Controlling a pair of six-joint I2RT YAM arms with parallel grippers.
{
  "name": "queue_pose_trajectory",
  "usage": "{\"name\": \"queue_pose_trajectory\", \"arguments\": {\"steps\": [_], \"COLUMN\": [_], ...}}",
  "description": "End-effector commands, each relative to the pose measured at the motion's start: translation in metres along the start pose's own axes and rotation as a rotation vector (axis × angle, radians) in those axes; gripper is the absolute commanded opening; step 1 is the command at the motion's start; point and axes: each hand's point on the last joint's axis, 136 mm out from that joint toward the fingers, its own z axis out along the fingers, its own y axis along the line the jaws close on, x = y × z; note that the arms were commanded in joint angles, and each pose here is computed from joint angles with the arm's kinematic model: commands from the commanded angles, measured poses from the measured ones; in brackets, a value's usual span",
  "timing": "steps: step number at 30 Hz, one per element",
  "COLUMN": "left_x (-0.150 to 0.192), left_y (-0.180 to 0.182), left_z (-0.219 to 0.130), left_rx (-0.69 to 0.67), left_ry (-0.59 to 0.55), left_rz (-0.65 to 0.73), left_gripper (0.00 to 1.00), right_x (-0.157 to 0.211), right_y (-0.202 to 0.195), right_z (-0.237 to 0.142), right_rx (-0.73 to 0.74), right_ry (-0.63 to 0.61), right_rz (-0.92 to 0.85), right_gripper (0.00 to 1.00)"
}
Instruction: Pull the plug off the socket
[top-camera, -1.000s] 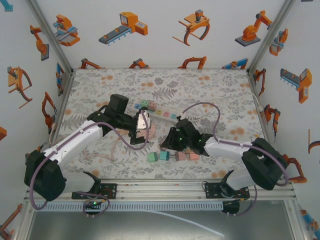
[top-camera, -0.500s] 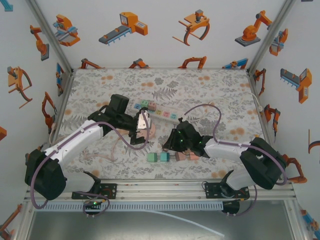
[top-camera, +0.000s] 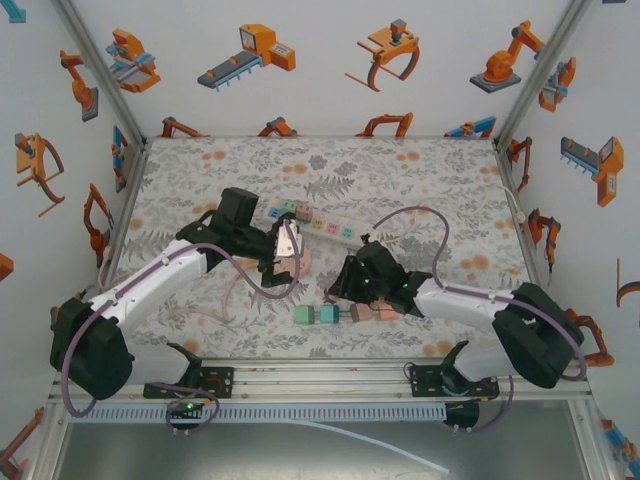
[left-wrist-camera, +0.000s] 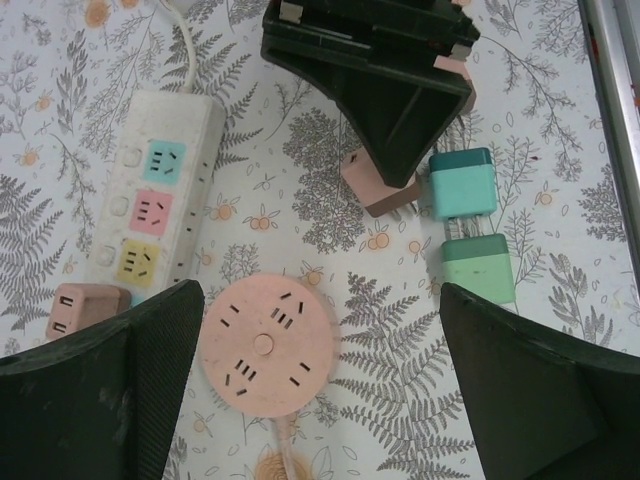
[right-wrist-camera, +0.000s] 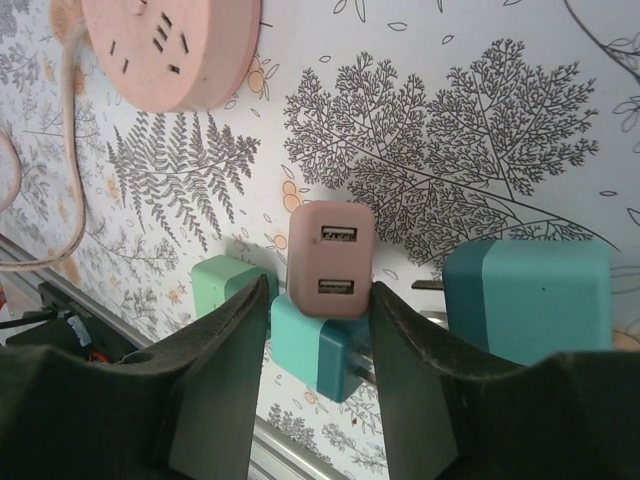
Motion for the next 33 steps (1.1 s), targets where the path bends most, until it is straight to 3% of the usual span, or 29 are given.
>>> {"name": "queue_pose_trajectory", "arguments": {"steps": [1,10,14,21,25,28,33], "left_x": [-0.005,-0.003,-0.005,-0.003,0.013,0.033,0.075], "left_y": [0.004,0.014,0.036,0.102,0.138,0.162,0.184], "left_z": [-0.002,-0.002,-0.005,-0.034,-0.057,-0.075,-0.099], "left_rx": [-0.022,-0.071,-0.162,-0.443,-0.619,-0.755,-0.932], "left_ry": [-0.013,-0.003,-0.004,-0.100,-0.125,-0.117,-0.060], "left_rz": [0.009,-0.020,-0.106,-0.351,-0.538,-0.681,-0.925], "left_gripper": [0.93,0.94,0.94,0.94,0.93,0.92,0.89], "right_x": [-0.012,-0.034,-0.061,-0.135,-0.155,-0.159,-0.174], "right_y": [0.006,0.022,0.035,0.082,0.115,0.135,0.153], "right_z": [-0.014,-0.038,-0.056,-0.107,-0.121,-0.112,-0.084], "right_rx": [0.020,0.023,0.051,0.120,0.127,0.122,0.073], "right_ry": [-0.043,-0.117,-0.216,-0.606,-0.817,-0.848,-0.803], "right_rz": [-0.045,-0.127,-0.271,-0.756,-1.059,-1.237,-1.325], "right_gripper": [0.44,0.44,0.44,0.44,0.50,0.58,0.67]}}
